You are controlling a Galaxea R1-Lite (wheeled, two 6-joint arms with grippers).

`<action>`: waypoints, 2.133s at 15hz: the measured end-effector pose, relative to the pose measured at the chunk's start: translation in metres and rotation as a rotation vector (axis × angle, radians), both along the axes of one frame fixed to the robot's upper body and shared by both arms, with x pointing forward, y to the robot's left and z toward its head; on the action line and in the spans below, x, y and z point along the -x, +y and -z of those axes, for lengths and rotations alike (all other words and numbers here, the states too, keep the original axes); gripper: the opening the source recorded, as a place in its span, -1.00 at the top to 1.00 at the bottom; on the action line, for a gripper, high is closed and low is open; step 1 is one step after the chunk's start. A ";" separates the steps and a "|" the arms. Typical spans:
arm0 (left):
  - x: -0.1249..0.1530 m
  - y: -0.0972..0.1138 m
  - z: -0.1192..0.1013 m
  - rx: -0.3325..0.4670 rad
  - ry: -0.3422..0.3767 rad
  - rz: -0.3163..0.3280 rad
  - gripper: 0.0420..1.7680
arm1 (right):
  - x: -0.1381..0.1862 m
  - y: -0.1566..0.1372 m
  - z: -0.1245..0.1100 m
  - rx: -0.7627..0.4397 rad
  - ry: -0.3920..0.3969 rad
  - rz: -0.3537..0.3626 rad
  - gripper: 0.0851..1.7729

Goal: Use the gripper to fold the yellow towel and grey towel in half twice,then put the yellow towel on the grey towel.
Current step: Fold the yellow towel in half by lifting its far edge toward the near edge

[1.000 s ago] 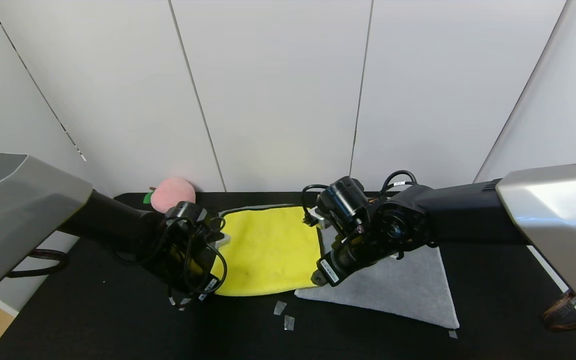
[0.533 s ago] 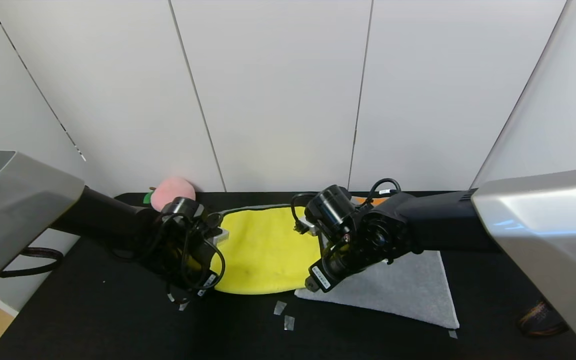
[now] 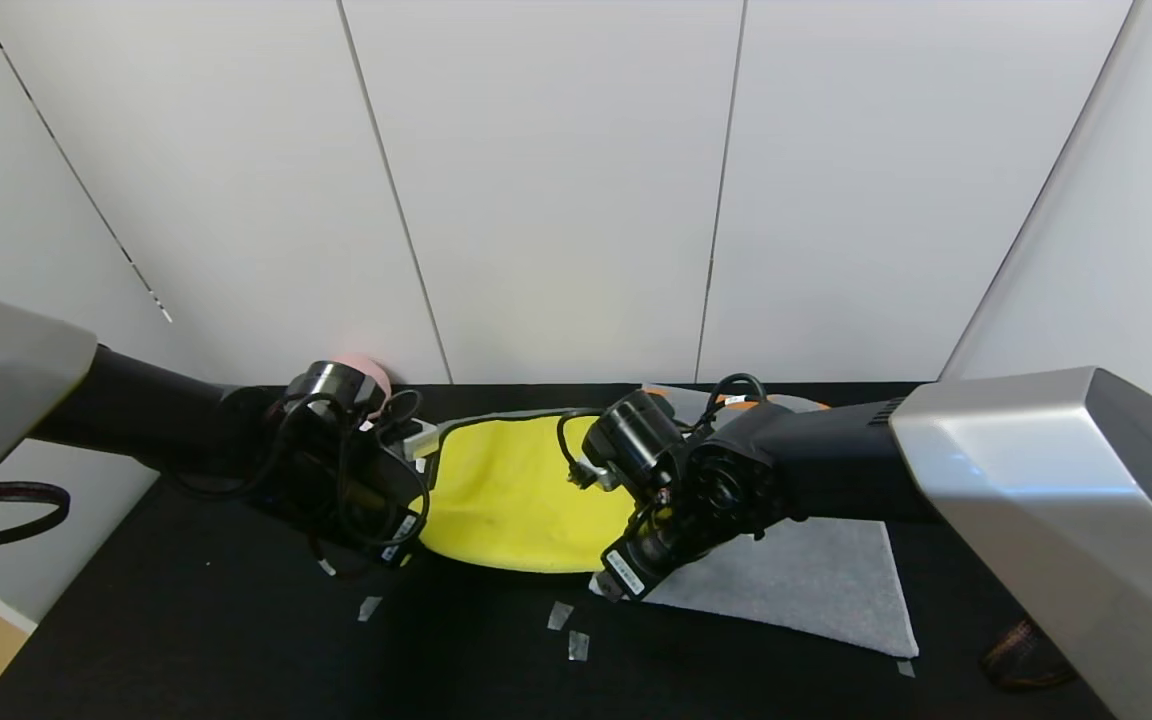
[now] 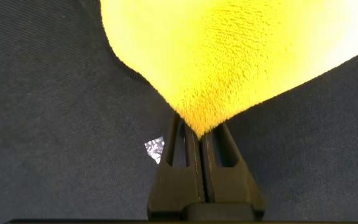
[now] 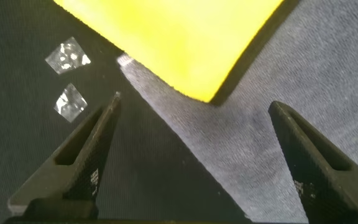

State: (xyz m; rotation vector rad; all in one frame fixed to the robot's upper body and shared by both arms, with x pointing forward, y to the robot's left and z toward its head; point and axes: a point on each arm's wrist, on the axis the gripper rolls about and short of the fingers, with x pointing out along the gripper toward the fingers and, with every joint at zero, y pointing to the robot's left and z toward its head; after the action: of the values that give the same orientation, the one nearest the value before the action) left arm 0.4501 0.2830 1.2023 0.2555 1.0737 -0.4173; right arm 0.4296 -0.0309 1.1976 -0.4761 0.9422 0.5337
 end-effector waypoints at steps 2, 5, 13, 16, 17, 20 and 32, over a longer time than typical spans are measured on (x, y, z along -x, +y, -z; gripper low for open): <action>0.000 0.001 -0.003 0.002 -0.008 -0.002 0.92 | -0.003 0.004 0.004 0.009 -0.013 0.007 -0.93; 0.001 0.003 -0.007 0.004 -0.022 -0.006 0.92 | -0.004 0.012 0.011 0.011 -0.020 0.005 -0.93; 0.002 0.004 -0.012 0.006 -0.035 -0.008 0.92 | -0.014 0.026 0.024 0.007 -0.051 0.024 -0.78; 0.002 0.004 -0.013 0.006 -0.038 -0.008 0.92 | -0.016 0.028 0.029 0.011 -0.049 0.026 -0.22; 0.002 0.005 -0.013 0.007 -0.038 -0.009 0.92 | -0.017 0.027 0.030 0.011 -0.048 0.028 -0.06; 0.003 0.005 -0.014 0.007 -0.039 -0.010 0.92 | -0.018 0.027 0.029 0.005 -0.054 0.042 0.42; 0.003 0.007 -0.014 0.004 -0.040 -0.013 0.92 | -0.017 0.031 0.023 -0.062 -0.061 0.075 0.94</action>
State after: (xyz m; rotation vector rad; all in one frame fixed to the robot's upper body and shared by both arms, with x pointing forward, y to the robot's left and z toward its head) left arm 0.4472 0.2896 1.2165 0.2525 1.0351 -0.4015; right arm 0.4465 0.0003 1.1742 -0.3976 0.8787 0.4768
